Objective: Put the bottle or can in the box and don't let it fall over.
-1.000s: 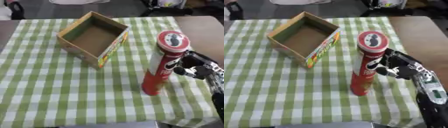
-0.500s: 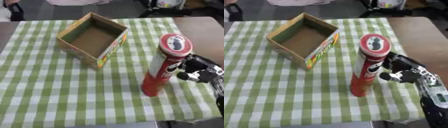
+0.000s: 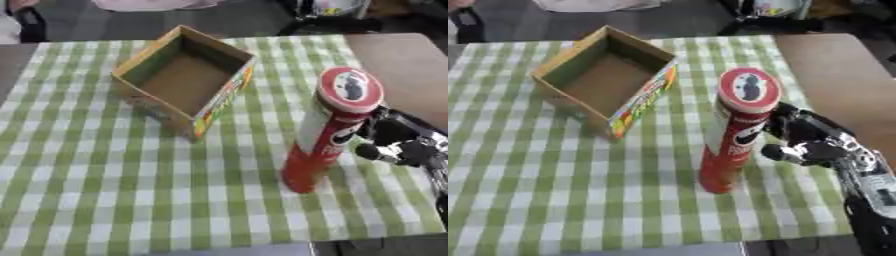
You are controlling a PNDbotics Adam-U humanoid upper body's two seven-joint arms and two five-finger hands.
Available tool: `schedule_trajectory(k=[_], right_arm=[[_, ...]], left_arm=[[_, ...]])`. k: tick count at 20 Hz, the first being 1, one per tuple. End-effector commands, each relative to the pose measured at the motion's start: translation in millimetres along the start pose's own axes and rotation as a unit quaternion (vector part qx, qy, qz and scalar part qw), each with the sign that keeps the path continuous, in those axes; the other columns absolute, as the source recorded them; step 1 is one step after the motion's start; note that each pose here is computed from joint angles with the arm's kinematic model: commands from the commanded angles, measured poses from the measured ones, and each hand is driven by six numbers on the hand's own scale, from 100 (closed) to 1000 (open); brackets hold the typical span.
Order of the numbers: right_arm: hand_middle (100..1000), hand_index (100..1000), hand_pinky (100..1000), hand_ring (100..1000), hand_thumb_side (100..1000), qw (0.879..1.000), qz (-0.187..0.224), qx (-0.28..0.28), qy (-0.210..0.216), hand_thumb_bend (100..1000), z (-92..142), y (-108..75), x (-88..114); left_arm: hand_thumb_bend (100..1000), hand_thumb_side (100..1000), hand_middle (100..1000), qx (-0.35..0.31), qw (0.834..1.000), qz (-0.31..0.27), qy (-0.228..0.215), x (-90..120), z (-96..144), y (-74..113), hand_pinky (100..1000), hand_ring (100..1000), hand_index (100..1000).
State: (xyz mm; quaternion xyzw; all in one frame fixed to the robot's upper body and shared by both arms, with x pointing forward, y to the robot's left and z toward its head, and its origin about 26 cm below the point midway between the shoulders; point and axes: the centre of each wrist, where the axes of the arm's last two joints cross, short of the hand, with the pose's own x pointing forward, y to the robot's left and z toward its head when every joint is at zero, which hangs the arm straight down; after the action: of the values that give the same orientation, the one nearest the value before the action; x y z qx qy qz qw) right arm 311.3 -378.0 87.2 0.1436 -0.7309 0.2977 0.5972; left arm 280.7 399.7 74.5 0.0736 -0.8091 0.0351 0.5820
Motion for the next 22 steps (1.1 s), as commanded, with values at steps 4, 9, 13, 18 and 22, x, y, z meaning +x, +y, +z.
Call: schedule_trajectory(k=[4,9,13,18,22], right_arm=[[1000,1000,1000,1000,266,1.000,0.015,-0.018,0.003,576,-3,-9.1,12],[1000,1000,1000,1000,279,1.000,0.009,-0.013,-0.005,569,-9,-6.3,15],[1000,1000,1000,1000,291,1.000,0.007,-0.004,-0.015,563,-13,-5.3,18],[1000,1000,1000,1000,309,1.000,0.000,0.010,-0.025,559,-15,-4.2,20],[1000,1000,1000,1000,317,0.999,-0.003,0.018,-0.031,559,-17,-3.8,21]], left_arm=[[198,770,1000,-0.005,1.000,-0.012,-0.009,7,-3,3.6,1000,1000,795],[198,771,1000,-0.006,1.000,-0.011,-0.008,6,-3,3.1,1000,1000,795],[198,771,1000,-0.006,1.000,-0.011,-0.008,6,-3,3.0,1000,1000,795],[199,770,1000,-0.007,1.000,-0.011,-0.008,6,-3,2.8,1000,1000,795],[199,771,1000,-0.008,1.000,-0.011,-0.007,6,-3,2.7,1000,1000,795]])
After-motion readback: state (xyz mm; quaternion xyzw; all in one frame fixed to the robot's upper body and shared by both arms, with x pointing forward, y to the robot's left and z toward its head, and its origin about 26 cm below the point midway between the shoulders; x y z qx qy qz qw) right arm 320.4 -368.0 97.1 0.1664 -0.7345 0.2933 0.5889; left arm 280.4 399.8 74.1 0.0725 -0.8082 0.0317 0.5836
